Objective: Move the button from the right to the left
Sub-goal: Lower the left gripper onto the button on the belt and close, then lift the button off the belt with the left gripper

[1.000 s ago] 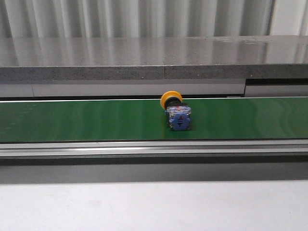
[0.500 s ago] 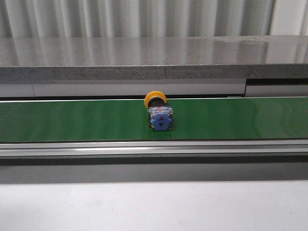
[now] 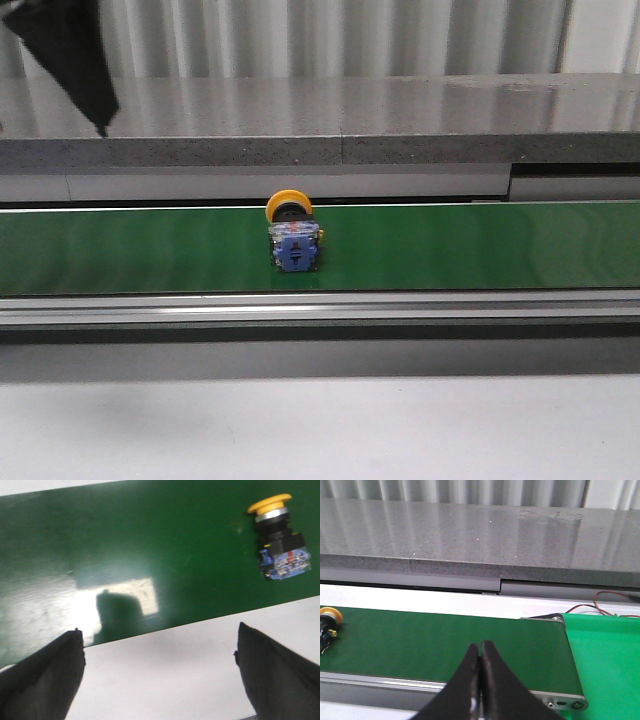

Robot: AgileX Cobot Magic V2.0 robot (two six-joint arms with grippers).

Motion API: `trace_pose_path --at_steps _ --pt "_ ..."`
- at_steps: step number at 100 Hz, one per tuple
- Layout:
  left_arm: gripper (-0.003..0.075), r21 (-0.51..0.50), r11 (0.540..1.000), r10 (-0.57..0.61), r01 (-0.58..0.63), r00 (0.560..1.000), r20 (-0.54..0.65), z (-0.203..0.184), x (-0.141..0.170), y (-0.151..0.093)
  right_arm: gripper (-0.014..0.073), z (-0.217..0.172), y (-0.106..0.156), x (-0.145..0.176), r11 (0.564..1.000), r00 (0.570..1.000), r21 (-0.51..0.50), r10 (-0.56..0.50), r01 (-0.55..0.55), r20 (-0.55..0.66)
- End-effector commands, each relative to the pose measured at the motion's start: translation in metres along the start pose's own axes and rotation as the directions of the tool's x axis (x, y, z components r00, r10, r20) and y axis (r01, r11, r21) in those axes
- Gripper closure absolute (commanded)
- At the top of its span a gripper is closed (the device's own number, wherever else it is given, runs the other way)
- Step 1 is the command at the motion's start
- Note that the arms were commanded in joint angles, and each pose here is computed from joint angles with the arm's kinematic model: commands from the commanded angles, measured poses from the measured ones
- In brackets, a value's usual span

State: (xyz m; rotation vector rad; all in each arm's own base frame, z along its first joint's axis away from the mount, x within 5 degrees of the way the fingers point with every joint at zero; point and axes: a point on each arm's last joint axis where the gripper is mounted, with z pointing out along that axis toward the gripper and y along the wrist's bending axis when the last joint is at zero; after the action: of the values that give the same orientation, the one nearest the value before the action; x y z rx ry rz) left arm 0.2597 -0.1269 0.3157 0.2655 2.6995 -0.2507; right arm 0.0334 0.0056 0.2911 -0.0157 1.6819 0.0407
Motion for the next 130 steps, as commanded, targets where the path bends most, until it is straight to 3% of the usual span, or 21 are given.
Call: trace_pose_path --at_steps 1,38,93,110,130 --pt "0.0146 0.040 0.999 0.007 -0.009 0.999 0.049 -0.004 -0.014 -0.020 0.0661 -0.002 -0.001 -0.014 1.000 0.996 0.007 -0.004 0.003 0.094" --pt "0.0146 0.141 0.990 0.008 0.000 0.998 -0.058 0.033 -0.039 -0.063 0.0661 -0.002 -0.001 -0.014 1.000 0.996 0.007 -0.004 0.003 0.094" --pt "0.0168 0.057 0.998 -0.003 0.014 0.982 -0.190 0.093 -0.043 -0.063 0.0661 -0.002 -0.001 -0.014 1.000 0.996 0.007 -0.004 0.003 0.094" --pt "0.0290 -0.008 0.999 -0.037 0.036 0.985 -0.170 0.097 -0.046 -0.057 0.0661 -0.002 -0.001 -0.014 1.000 0.996 0.007 -0.004 0.003 0.094" --pt "0.0590 -0.007 0.999 -0.038 0.038 0.986 -0.162 0.097 -0.046 -0.058 0.0661 -0.002 -0.001 -0.014 1.000 0.996 0.007 -0.004 0.003 0.094"
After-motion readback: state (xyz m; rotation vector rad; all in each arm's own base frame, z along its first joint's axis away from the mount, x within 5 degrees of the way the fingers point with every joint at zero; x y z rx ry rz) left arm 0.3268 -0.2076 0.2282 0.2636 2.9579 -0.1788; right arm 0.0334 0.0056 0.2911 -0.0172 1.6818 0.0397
